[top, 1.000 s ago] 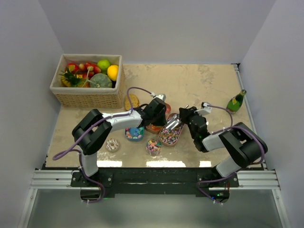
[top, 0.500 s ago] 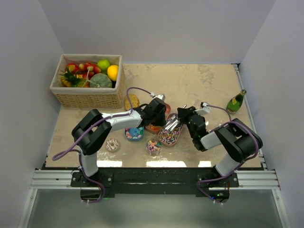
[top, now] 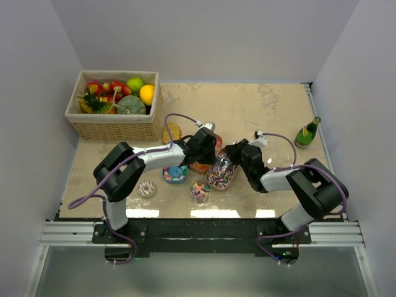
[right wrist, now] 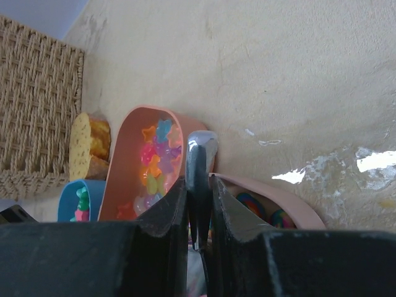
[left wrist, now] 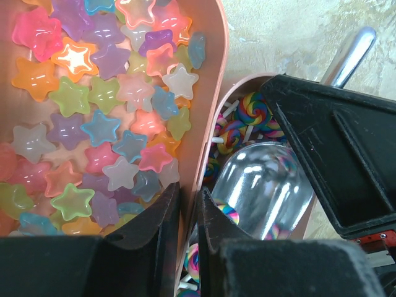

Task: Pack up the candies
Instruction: Scoop the fake candies from the storage box.

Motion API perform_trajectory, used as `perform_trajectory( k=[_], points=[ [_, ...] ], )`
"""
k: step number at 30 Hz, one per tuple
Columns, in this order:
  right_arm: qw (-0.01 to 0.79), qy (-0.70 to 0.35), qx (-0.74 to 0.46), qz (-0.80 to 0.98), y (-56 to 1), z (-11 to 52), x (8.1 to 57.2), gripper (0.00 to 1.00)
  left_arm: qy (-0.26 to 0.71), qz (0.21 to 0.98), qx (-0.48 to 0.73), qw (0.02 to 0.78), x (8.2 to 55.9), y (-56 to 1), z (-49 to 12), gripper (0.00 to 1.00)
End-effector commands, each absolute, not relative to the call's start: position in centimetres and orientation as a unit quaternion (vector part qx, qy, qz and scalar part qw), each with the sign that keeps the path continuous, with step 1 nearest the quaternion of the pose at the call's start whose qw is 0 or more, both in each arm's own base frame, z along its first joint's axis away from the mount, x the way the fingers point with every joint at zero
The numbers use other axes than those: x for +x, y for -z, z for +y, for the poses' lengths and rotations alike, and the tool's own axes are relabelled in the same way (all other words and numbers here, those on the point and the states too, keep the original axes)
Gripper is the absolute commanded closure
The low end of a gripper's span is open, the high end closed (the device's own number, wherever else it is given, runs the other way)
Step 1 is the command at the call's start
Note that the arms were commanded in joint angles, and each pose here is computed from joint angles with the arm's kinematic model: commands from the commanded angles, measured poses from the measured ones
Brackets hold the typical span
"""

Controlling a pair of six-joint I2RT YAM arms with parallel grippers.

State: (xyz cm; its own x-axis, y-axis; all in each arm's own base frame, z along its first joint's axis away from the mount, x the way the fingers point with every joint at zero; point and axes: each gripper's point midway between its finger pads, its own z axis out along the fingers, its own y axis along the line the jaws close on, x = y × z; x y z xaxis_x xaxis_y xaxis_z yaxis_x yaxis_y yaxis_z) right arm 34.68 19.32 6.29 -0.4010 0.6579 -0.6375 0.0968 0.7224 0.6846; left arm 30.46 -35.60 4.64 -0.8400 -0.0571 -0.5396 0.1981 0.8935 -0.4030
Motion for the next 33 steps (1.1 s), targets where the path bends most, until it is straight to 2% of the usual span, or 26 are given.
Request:
perform_trajectory(
  k=[1, 8, 19, 33],
  points=[
    [0.419, -0.261, 0.224, 0.841, -1.4, 19.4, 30.8, 1.0, 0.219, 0.924, 0.005, 0.313, 32.6, -5.5, -35.2, 1.0],
    [0.446, -0.244, 0.26, 0.821, -2.7, 17.9, 31.6, 1.0, 0.217, 0.924, 0.007, 0.313, 32.5, -5.6, -35.1, 1.0],
    [0.498, -0.237, 0.322, 0.769, -7.8, 15.3, 32.3, 1.0, 0.214, 0.925, 0.005, 0.313, 32.4, -5.4, -34.7, 1.0],
    [0.485, -0.265, 0.352, 0.755, -8.8, 14.8, 30.8, 1.0, 0.214, 0.925, 0.004, 0.314, 32.3, -5.6, -34.6, 1.0]
  ],
)
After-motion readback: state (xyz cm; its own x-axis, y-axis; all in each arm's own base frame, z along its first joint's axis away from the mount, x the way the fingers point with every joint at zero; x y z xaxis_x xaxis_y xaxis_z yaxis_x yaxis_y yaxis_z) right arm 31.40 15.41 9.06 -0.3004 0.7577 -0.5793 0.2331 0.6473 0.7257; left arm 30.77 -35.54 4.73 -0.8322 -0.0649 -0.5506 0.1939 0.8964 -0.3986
